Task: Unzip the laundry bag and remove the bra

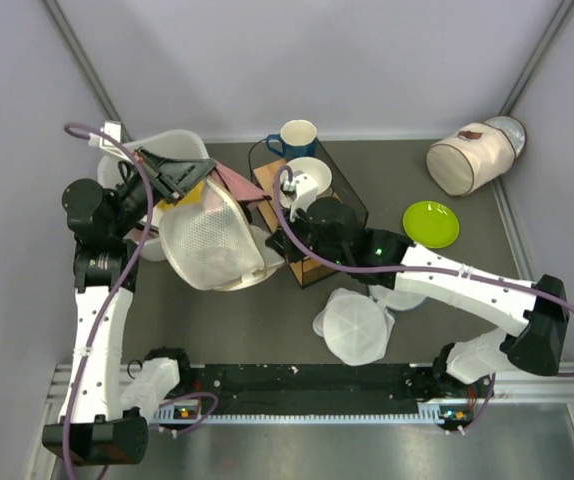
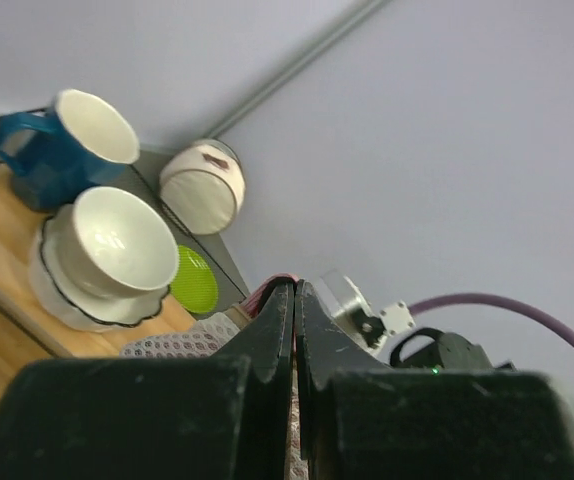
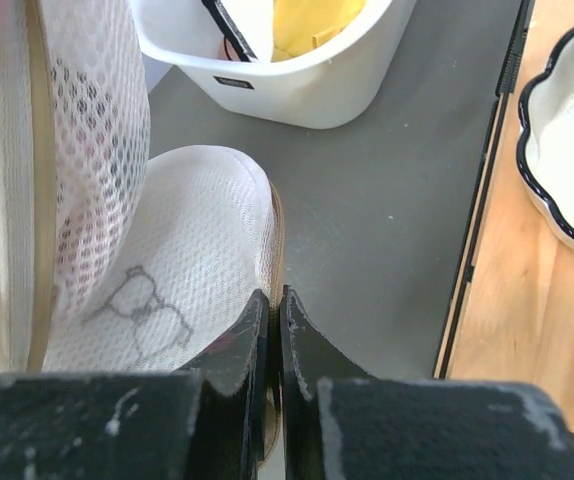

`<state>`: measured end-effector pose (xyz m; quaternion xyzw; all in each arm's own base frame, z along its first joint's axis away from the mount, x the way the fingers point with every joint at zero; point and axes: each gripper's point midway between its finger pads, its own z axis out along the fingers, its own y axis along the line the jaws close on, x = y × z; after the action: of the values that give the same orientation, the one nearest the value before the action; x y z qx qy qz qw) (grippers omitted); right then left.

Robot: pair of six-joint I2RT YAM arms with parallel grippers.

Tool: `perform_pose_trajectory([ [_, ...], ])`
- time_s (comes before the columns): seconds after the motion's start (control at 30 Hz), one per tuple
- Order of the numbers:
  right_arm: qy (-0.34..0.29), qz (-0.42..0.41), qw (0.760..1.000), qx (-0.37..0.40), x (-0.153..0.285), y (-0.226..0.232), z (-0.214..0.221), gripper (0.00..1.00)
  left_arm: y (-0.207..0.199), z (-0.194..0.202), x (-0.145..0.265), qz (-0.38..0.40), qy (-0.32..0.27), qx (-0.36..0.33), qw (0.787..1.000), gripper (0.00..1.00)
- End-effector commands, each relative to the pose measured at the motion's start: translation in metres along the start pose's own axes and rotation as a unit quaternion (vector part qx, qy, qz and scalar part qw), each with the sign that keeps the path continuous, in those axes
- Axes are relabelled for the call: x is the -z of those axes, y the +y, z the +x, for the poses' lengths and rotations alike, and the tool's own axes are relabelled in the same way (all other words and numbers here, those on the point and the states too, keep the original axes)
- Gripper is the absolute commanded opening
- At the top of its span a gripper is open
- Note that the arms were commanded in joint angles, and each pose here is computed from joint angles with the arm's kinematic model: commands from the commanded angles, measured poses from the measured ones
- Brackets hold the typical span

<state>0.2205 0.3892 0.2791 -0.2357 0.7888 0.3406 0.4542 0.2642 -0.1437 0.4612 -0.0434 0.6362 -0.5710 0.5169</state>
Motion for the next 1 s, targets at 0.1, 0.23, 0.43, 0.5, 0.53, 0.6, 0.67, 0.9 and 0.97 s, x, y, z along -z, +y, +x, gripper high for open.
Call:
perform_pose_trajectory([
  [0.1,-0.054,-0.023,0.998,-0.003,0.028,0.010,-0.035,0.00,0.044,-0.013,0.007,-0.063,-0.049,-0.005,0.997,0.00],
  [0.23,-0.080,-0.026,0.996,0.005,0.034,0.014,-0.055,0.00,0.062,0.016,0.009,-0.058,0.009,0.010,0.998,0.00],
  [0.43,-0.114,-0.016,0.993,0.026,0.031,0.018,-0.087,0.00,0.067,0.041,0.019,-0.060,0.061,-0.012,0.996,0.00],
  [0.5,-0.121,-0.023,0.992,0.027,0.030,0.023,-0.097,0.00,0.066,0.046,0.023,-0.061,0.070,-0.021,0.995,0.00],
  [0.53,-0.119,-0.026,0.992,0.028,0.028,0.025,-0.097,0.00,0.065,0.047,0.024,-0.059,0.074,-0.024,0.995,0.00],
  [0.6,-0.120,-0.038,0.992,0.027,0.024,0.031,-0.102,0.00,0.062,0.050,0.026,-0.056,0.079,-0.030,0.995,0.00],
  [0.67,-0.113,-0.046,0.992,0.028,0.017,0.035,-0.099,0.00,0.056,0.048,0.027,-0.048,0.077,-0.037,0.995,0.00],
  [0.9,-0.073,-0.045,0.996,0.026,-0.007,0.034,-0.075,0.00,0.015,0.032,0.022,0.011,0.073,-0.060,0.995,0.00],
  [0.97,-0.062,-0.041,0.997,0.024,-0.012,0.031,-0.068,0.00,0.004,0.031,0.022,0.034,0.073,-0.067,0.994,0.00],
])
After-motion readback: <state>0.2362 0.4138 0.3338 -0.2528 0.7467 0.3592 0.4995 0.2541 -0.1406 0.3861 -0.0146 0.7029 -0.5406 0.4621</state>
